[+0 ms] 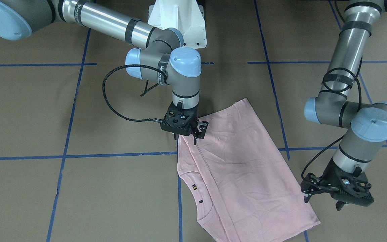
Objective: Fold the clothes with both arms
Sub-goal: 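Reach the right gripper to the middle of the folded shirt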
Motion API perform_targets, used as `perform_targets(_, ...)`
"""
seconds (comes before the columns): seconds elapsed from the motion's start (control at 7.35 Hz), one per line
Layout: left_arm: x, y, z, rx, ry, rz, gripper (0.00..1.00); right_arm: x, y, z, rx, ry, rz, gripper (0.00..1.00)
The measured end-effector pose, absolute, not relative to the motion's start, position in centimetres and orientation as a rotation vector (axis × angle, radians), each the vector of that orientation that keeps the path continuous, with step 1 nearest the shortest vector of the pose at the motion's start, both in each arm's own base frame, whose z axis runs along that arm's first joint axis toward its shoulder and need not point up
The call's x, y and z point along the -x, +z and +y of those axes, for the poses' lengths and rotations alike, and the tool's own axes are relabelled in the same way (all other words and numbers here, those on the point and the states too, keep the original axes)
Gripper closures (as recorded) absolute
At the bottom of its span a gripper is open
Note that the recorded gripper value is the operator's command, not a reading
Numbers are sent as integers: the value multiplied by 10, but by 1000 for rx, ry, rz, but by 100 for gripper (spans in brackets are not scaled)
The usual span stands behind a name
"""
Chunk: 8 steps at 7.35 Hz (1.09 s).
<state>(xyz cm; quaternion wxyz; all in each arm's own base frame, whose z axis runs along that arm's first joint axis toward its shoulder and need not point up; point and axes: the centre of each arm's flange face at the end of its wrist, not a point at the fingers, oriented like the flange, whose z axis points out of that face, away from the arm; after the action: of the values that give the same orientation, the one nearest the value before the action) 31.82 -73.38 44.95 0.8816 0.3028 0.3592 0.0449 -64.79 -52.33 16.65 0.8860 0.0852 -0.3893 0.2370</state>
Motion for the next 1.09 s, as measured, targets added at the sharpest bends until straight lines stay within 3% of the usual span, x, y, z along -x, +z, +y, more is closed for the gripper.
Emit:
perform_targets(0.82, -320, 446, -732, -636, 95, 754, 0, 671, 181, -497, -158, 479, -791, 36)
perform_targets(0.95, -320, 446, -732, -635, 95, 754, 0, 673, 183, -493, -155, 476, -789, 41)
perform_targets(1.09, -320, 447, -731, -635, 95, 754, 0, 675, 185, -491, -152, 475, -787, 64)
